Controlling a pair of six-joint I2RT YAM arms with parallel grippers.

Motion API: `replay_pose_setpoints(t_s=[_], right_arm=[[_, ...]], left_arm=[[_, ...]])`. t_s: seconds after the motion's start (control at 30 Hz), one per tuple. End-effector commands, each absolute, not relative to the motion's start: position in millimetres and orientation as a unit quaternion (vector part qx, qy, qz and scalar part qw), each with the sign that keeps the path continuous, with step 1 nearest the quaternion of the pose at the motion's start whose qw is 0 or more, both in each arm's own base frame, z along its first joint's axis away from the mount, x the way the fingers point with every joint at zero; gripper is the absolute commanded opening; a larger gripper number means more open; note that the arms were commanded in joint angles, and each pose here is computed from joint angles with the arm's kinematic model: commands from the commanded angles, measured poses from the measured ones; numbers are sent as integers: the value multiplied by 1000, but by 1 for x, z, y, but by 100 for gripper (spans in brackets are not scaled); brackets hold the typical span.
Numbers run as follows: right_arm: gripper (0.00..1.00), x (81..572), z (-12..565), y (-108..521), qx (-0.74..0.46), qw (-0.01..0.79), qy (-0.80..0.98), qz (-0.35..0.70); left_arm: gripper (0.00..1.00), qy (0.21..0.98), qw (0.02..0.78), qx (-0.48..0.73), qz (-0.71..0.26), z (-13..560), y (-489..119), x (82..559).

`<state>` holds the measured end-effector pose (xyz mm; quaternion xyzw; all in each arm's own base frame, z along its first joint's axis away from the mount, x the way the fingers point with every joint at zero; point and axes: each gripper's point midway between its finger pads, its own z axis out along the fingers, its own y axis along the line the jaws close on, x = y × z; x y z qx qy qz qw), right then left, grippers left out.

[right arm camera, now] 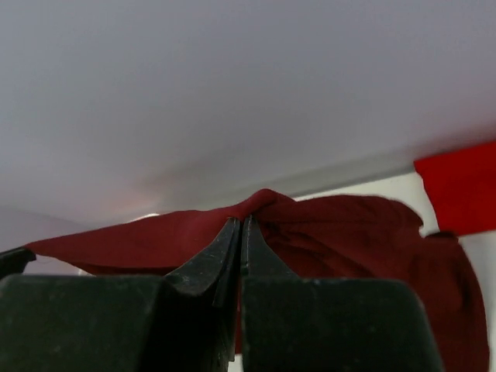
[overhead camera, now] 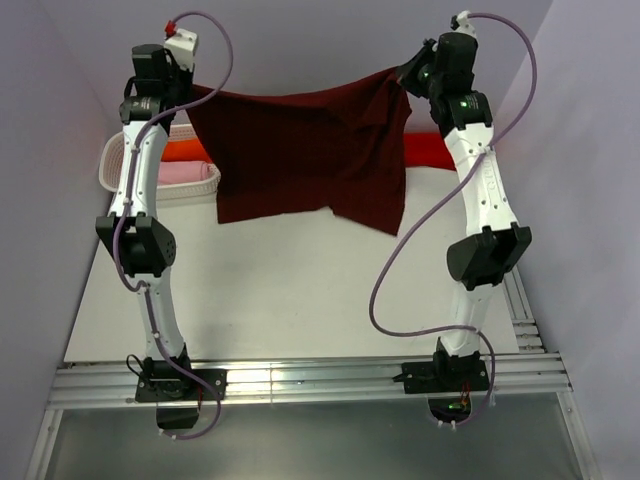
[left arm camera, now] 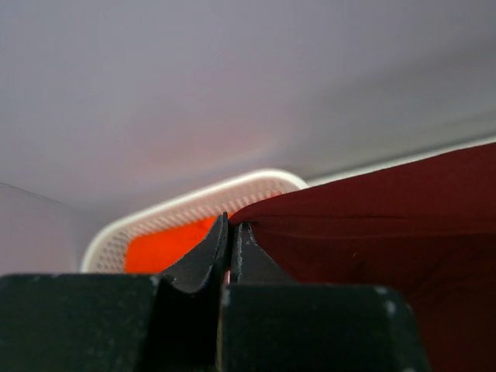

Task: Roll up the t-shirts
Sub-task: Flatten the tshirt

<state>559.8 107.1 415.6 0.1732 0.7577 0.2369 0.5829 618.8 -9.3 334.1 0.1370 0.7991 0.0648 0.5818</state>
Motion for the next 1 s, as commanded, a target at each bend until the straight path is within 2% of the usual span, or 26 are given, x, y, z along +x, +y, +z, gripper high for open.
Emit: replay_pose_setpoints(t_s=[0.0, 0.23, 0.37, 0.57, 0.8, 0.97], right_arm=[[0, 528, 517, 88, 149, 692, 659, 255], [0, 518, 509, 70, 156, 690, 660, 252], [0, 516, 531, 62, 152, 704, 648, 247], [0, 517, 572, 60, 139, 745, 602, 253], [0, 534, 573, 60, 132, 762, 579, 258], [0, 558, 572, 58, 135, 780, 552, 262]], left_arm=[[0, 718, 683, 115, 75, 443, 1, 598], [0, 745, 654, 102, 90, 420, 35, 594], [0, 734, 665, 94, 99, 435, 45, 592], [0, 703, 702, 77, 87, 453, 43, 600], [0, 661, 746, 49, 69, 466, 48, 616], [0, 597, 800, 16, 49, 496, 53, 631]])
